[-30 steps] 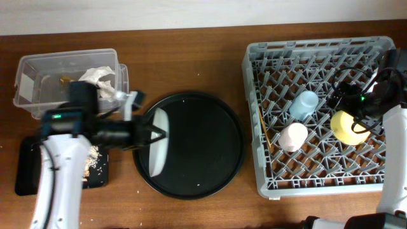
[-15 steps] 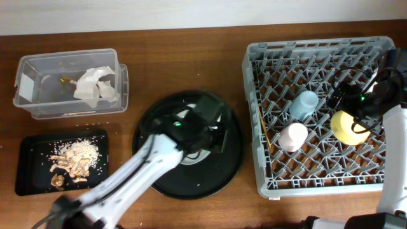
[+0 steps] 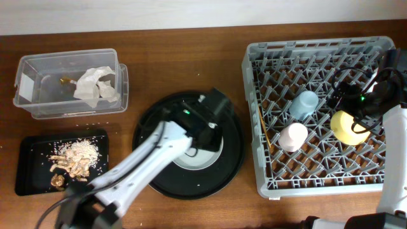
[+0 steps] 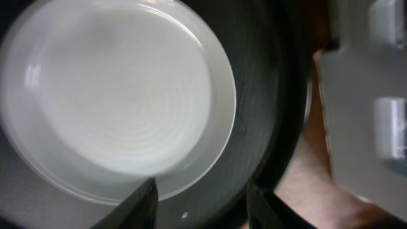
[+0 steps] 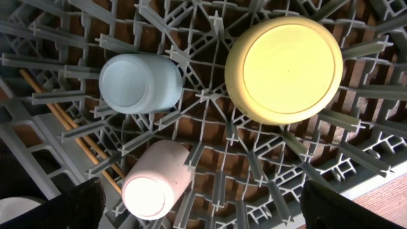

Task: Sort waste into correct bins and load items into the dishwasher rack
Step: 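Carry the emptied white plate onto the round black tray and release it, then retract the left arm and reach the right gripper to the white plate, then grasp the white plate rim with the right gripper and lift it, then stand the white plate upright in the rack's back-left slots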

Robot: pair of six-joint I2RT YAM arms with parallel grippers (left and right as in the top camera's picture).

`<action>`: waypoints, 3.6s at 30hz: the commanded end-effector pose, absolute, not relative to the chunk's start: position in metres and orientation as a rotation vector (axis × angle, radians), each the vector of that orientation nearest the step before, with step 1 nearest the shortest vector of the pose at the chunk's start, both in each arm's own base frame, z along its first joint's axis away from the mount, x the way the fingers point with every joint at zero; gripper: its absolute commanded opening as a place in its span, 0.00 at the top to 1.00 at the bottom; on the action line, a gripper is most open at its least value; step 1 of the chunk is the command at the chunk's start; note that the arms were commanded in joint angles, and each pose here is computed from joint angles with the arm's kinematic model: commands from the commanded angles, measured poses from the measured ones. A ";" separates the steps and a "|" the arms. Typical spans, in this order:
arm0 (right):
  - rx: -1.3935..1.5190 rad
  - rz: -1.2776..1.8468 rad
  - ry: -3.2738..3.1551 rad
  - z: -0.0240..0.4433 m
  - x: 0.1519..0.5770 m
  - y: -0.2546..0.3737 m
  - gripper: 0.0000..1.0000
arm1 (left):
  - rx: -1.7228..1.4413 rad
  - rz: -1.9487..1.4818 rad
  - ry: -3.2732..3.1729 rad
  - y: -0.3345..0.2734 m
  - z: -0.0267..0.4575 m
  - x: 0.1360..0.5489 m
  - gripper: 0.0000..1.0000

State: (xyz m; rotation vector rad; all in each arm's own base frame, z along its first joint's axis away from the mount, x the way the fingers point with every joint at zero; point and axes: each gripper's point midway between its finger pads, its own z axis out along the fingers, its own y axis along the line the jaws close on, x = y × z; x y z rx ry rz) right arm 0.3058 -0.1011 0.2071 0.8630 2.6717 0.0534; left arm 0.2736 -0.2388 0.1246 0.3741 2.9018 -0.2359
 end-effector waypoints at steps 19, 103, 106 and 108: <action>0.591 0.825 2.635 0.236 0.320 -0.004 0.01 | -0.441 0.105 2.659 -0.007 0.255 0.252 0.01; 0.563 -0.773 2.449 0.198 0.431 0.002 0.96 | -0.441 0.105 2.659 -0.007 0.255 0.252 0.01; 0.512 -0.742 2.470 0.199 0.428 0.019 0.94 | -0.441 0.105 2.659 -0.007 0.255 0.252 0.01; 0.484 -0.686 2.483 0.206 0.424 0.033 0.84 | -0.441 0.105 2.659 -0.007 0.255 0.252 0.01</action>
